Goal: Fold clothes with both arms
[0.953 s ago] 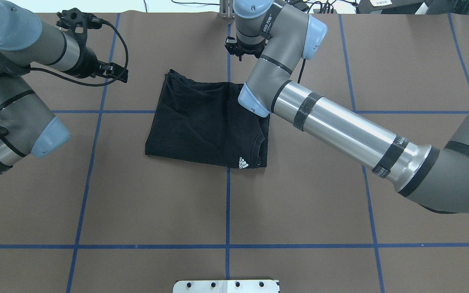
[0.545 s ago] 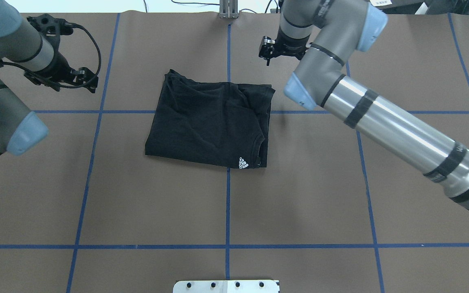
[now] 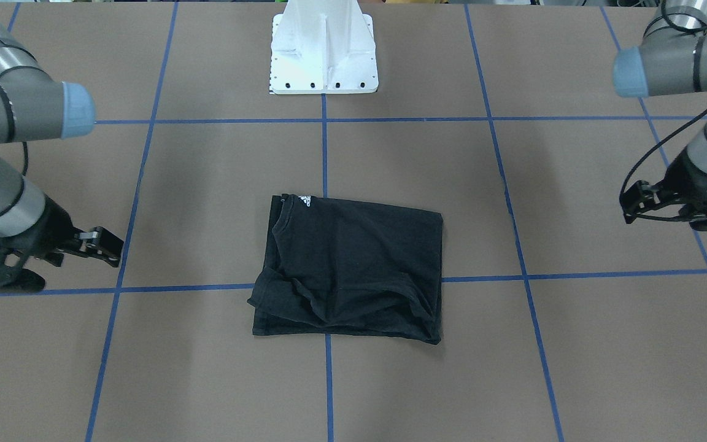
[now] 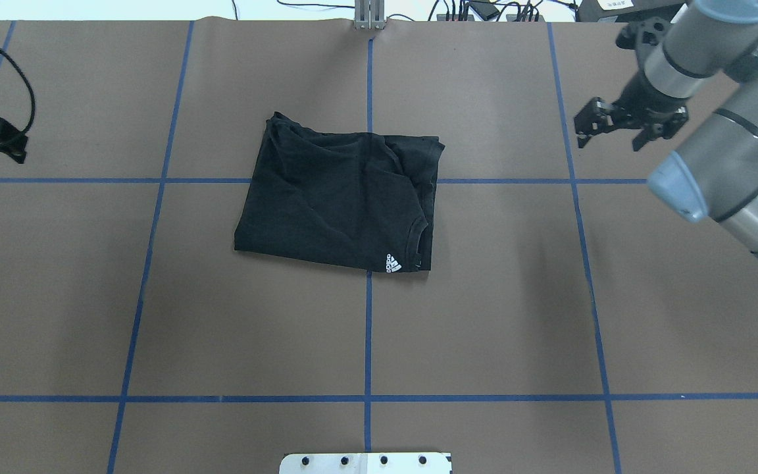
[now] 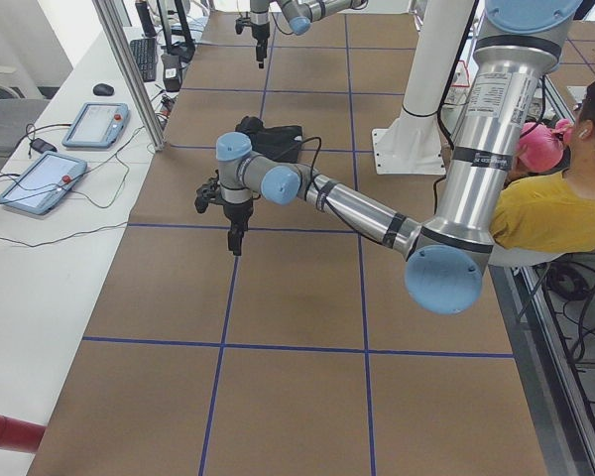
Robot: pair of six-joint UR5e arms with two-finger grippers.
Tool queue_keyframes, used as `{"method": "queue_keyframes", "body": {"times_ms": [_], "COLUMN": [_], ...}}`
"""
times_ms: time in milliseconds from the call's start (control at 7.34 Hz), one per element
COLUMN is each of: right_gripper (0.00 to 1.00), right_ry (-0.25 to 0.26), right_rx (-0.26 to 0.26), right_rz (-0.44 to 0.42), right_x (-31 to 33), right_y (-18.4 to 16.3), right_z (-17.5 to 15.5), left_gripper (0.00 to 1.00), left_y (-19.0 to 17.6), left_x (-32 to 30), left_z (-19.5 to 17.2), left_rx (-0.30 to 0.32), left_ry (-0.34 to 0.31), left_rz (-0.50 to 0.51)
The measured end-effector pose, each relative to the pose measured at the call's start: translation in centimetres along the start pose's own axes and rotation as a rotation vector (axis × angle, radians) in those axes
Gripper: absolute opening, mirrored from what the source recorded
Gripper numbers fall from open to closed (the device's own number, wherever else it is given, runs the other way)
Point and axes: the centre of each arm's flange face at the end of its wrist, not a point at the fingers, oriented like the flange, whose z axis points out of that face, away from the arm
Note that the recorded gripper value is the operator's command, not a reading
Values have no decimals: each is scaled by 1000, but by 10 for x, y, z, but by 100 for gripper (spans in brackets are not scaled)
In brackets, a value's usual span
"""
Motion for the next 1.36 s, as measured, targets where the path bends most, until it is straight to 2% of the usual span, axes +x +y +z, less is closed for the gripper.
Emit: {"method": "queue_keyframes", "body": {"times_ms": [409, 545, 681, 817, 1089, 1362], "right_gripper": [100, 100, 100, 100, 100, 100], "right_ry": [95, 117, 125, 125, 121, 120], "right_rx": [-60, -81, -101, -112, -110, -123], "right_rz": [-99, -129, -132, -91, -1, 7], "right_x": [178, 245, 303, 352, 416, 438], "right_y": [58, 82, 110, 140, 185, 203], "right_z": [10, 6, 2, -4, -13, -11], "left_gripper": [100, 100, 100, 100, 100, 100], "left_y": [58, 80, 96, 104, 114, 119], "left_x": [-153, -192, -219, -236, -247, -247], "left_z": [0, 1, -1, -10, -23, -28], "left_rx": [-46, -73, -115, -141, -129, -96], "left_ry": [-36, -42, -40, -21, 83, 133], "left_rz": [130, 143, 107, 51, -15, -19]}}
